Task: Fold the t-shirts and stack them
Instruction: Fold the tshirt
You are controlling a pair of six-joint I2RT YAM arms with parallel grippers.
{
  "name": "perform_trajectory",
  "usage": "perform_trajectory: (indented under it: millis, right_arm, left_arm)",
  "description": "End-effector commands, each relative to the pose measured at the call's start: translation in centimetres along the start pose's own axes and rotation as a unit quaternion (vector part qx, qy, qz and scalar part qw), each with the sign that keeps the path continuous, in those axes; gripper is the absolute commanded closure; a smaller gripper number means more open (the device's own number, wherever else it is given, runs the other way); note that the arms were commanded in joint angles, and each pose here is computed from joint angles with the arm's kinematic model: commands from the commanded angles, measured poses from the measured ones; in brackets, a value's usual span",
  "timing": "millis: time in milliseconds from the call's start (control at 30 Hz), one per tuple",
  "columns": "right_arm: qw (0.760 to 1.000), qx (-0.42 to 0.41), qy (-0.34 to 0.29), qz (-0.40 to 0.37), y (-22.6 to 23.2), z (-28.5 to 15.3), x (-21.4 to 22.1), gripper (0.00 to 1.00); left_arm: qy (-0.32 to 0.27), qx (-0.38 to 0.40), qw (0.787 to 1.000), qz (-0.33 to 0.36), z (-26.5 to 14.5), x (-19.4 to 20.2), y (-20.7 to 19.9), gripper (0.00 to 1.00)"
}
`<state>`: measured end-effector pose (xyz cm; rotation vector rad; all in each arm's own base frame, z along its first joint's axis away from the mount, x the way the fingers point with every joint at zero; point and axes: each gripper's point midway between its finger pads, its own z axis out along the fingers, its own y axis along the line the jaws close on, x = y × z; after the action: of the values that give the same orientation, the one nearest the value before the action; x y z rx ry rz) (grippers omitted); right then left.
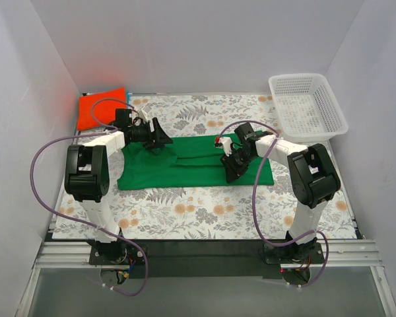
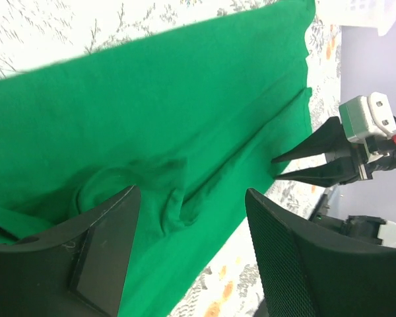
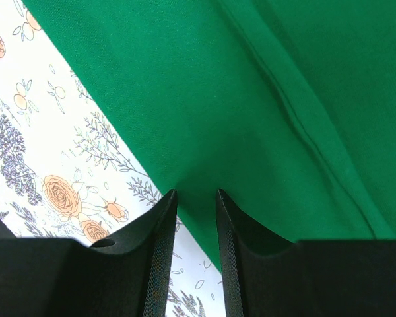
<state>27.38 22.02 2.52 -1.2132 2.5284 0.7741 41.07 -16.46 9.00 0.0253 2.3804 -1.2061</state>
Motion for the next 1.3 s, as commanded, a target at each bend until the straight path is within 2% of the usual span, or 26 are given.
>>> perform_trajectory:
  millis: [0,133,267,300,400,500,600,733,867,1033,1267]
  right_arm:
    - [0.999,-0.004,0.036,0.015,0.7,0.6,2.3,0.63]
    - [0.999,0.000,0.035,0.008,0.7,0.2,2.1,0.63]
    - [1.000,0.023,0.020,-0.005,-0.2,-1.0,0.8,0.69]
    - [0.999,0.029,0.013,-0.006,-0.5,-1.5,0.4,0.70]
    - [0.998,0.054,-0.002,-0.017,-1.7,-2.5,-1.2,0.76]
    - [0.997,0.074,-0.001,-0.022,-3.2,-2.7,-1.9,0.78]
    - [0.996,0.084,0.002,-0.024,-4.2,-2.4,-2.5,0.79]
    - [0.994,0.109,-0.013,-0.028,-5.7,-3.4,-4.1,0.80]
    - [0.990,0.134,-0.034,-0.017,-8.0,-5.0,-5.6,0.78]
    - [0.985,0.165,-0.051,0.007,-11.7,-6.7,-6.5,0.73]
    - [0.981,0.190,-0.021,0.014,-14.8,-5.7,-4.9,0.67]
  left_arm:
    - [-0.024,-0.003,0.998,0.052,-1.3,-1.5,-1.5,0.36]
    - [-0.014,-0.013,0.998,0.061,-2.9,0.8,-1.9,0.39]
    - [-0.019,-0.027,0.997,0.071,-4.4,2.7,-2.4,0.55]
    - [-0.024,-0.036,0.996,0.078,-4.9,2.9,-2.4,0.66]
    - [-0.032,-0.094,0.992,0.075,-5.6,3.0,-0.8,0.77]
    - [-0.023,-0.138,0.988,0.063,-5.4,3.2,1.4,0.82]
    - [-0.024,-0.150,0.986,0.063,-4.8,2.2,2.2,0.83]
    - [0.008,-0.169,0.985,0.036,-2.8,2.1,5.0,0.89]
    - [0.009,-0.188,0.982,0.033,-1.4,0.4,6.9,0.89]
    - [-0.005,-0.176,0.984,0.038,-0.1,-2.6,6.9,0.86]
    - [-0.015,-0.196,0.979,0.049,-0.8,-3.2,7.1,0.61]
